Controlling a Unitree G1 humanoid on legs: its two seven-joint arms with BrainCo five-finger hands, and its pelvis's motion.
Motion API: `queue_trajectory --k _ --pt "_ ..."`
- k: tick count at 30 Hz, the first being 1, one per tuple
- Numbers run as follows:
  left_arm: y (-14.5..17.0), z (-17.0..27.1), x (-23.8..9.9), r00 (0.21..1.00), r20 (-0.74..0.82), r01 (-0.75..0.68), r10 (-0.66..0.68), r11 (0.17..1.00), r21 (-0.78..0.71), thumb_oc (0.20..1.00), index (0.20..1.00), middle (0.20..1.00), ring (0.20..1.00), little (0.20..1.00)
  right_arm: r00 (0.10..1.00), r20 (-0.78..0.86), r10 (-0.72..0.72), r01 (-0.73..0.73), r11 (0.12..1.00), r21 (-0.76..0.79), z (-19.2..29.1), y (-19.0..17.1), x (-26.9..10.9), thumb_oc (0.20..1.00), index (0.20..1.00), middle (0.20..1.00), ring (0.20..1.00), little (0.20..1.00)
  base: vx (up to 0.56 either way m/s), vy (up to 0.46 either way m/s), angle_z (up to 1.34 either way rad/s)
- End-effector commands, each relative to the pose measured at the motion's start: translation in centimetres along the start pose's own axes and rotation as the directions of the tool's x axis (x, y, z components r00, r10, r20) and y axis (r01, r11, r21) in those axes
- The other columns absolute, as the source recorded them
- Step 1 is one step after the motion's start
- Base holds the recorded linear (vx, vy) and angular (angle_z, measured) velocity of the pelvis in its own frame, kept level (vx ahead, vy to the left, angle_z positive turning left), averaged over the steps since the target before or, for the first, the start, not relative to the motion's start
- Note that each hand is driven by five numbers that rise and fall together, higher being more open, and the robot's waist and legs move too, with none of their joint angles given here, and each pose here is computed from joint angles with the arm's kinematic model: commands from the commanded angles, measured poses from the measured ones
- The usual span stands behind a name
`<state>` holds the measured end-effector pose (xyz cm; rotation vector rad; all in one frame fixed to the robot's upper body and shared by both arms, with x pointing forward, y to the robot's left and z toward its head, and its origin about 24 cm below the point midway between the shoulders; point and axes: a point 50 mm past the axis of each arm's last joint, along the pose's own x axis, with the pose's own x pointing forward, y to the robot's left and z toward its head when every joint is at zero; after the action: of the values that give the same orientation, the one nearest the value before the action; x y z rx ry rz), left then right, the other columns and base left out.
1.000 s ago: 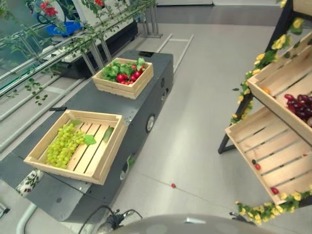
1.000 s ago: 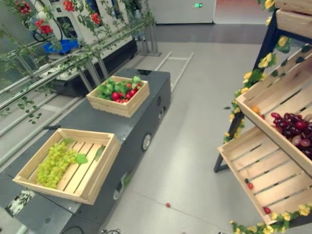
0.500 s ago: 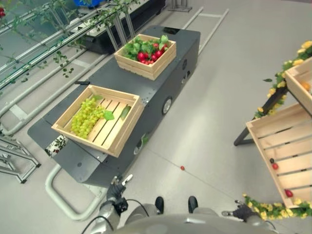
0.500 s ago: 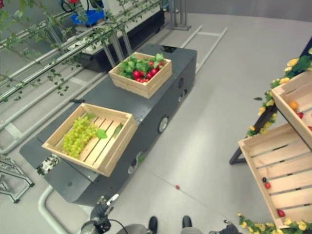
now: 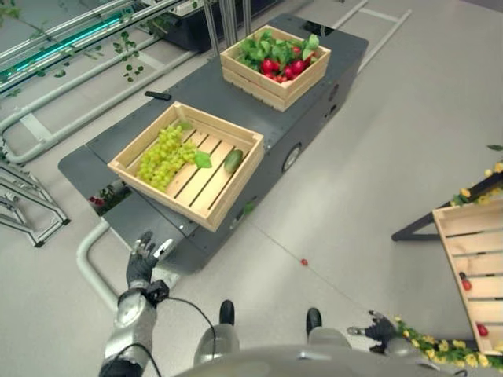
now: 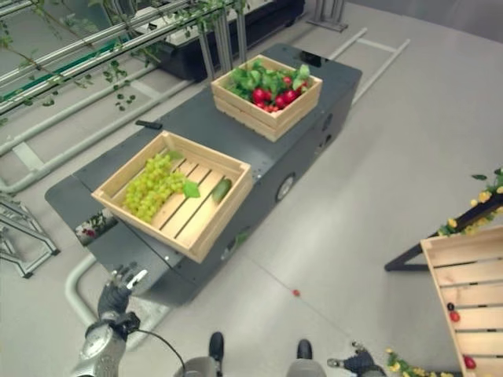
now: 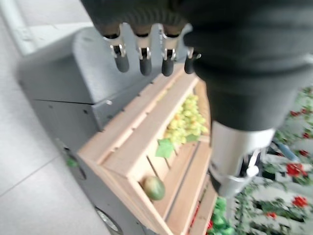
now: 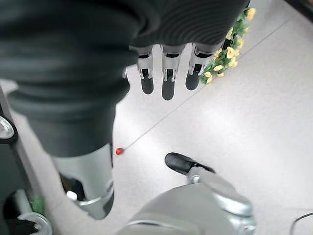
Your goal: Pick up the fruits from the basket on one side to the basket on the other side
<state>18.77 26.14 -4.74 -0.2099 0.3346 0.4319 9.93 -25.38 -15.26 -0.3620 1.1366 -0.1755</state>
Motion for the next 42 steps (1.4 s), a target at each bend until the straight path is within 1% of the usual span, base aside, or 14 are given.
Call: queue_trajectory --k 1,2,4,6,8,11,14,18,27,30,32,34,37,42 --pt "-1.6 3.9 0.4 0.979 0.181 0.075 -0.09 0.993 0.09 1.0 1.0 1.0 1.0 1.0 1.0 0.01 -0.011 0.011 0.999 0.033 0.2 -0.2 0.0 1.0 1.0 1.0 1.0 1.0 0.01 0.333 -0.33" --pt "-1.6 3.9 0.4 0.979 0.182 0.075 -0.091 0.993 0.09 1.0 1.0 1.0 1.0 1.0 1.0 0.01 -0.011 0.01 0.999 0.033 0.2 -0.1 0.0 1.0 1.0 1.0 1.0 1.0 0.0 0.315 -0.29" --pt "-1.9 5.5 0.9 0.965 0.222 0.103 -0.142 0.978 0.181 1.0 1.0 1.0 1.0 1.0 1.0 0.019 -0.006 0.005 0.998 0.059 0.6 0.2 0.0 1.0 1.0 1.0 1.0 1.0 0.01 0.378 -0.2" --pt "-1.9 5.8 1.0 0.961 0.232 0.105 -0.151 0.974 0.199 1.0 1.0 1.0 1.0 1.0 1.0 0.028 -0.003 0.001 0.998 0.062 1.0 0.3 0.1 1.0 1.0 1.0 1.0 1.0 -0.01 0.275 -0.39" --pt "-3.0 6.3 1.4 0.948 0.226 0.159 -0.223 0.95 0.269 1.0 1.0 1.0 1.0 1.0 1.0 0.001 0.012 -0.012 0.994 0.105 -0.1 0.8 -0.1 1.0 1.0 1.0 1.0 1.0 0.1 0.305 -0.59" --pt "-3.8 6.9 1.8 0.936 0.238 0.182 -0.259 0.936 0.302 1.0 1.0 1.0 1.0 1.0 0.999 -0.048 0.01 -0.004 0.992 0.127 -1.5 0.8 -0.4 1.0 1.0 1.0 1.0 1.0 0.19 0.179 0.05" --pt "-3.7 7.4 2.0 0.934 0.244 0.178 -0.263 0.93 0.322 1.0 1.0 1.0 1.0 1.0 0.996 -0.082 0.035 -0.025 0.993 0.12 -2.4 1.5 -0.6 1.0 1.0 1.0 1.0 1.0 0.22 0.085 0.32" --pt "-4.3 6.4 1.6 0.933 0.213 0.218 -0.29 0.926 0.307 1.0 1.0 1.0 1.0 1.0 0.993 -0.117 0.02 -0.006 0.993 0.117 -3.6 0.8 -0.8 1.0 1.0 1.0 1.0 1.0 0.24 0.066 -0.1" --pt "-4.2 6.0 1.3 0.94 0.212 0.215 -0.267 0.947 0.238 1.0 1.0 1.0 1.0 1.0 0.995 -0.103 -0.004 0.014 0.995 0.095 -3.4 -0.9 -0.7 1.0 1.0 1.0 1.0 1.0 0.23 -0.059 -0.35" --pt "-4.3 6.3 1.6 0.941 0.22 0.205 -0.256 0.951 0.23 1.0 1.0 1.0 1.0 1.0 0.995 -0.094 -0.036 0.042 0.997 0.063 -2.9 -2.3 -0.5 1.0 1.0 1.0 1.0 1.0 0.11 -0.054 -0.29" --pt "-3.7 6.3 1.7 0.951 0.221 0.167 -0.216 0.961 0.22 1.0 1.0 1.0 1.0 1.0 0.993 -0.097 -0.068 0.072 0.996 0.044 -2.7 -3.3 -0.3 1.0 1.0 1.0 1.0 1.0 0.14 0.11 -0.49" --pt "-3.4 6.7 1.8 0.95 0.232 0.153 -0.207 0.961 0.23 1.0 1.0 1.0 1.0 1.0 0.993 -0.094 -0.075 0.079 0.996 0.038 -2.5 -3.5 -0.3 1.0 1.0 1.0 1.0 1.0 0.11 0.086 -0.49" --pt "-1.8 7.9 2.2 0.951 0.268 0.083 -0.158 0.959 0.271 1.0 1.0 1.0 1.0 1.0 0.993 -0.066 -0.103 0.104 0.995 0.014 -1.4 -4.5 0.0 1.0 1.0 1.0 1.0 1.0 0.18 0.188 -0.44" --pt "-1.6 9.3 2.6 0.94 0.295 0.079 -0.173 0.949 0.306 1.0 1.0 1.0 1.0 1.0 0.992 -0.019 -0.124 0.124 0.992 0.011 -0.1 -5.2 0.2 1.0 1.0 1.0 1.0 1.0 0.02 0.152 -0.69"
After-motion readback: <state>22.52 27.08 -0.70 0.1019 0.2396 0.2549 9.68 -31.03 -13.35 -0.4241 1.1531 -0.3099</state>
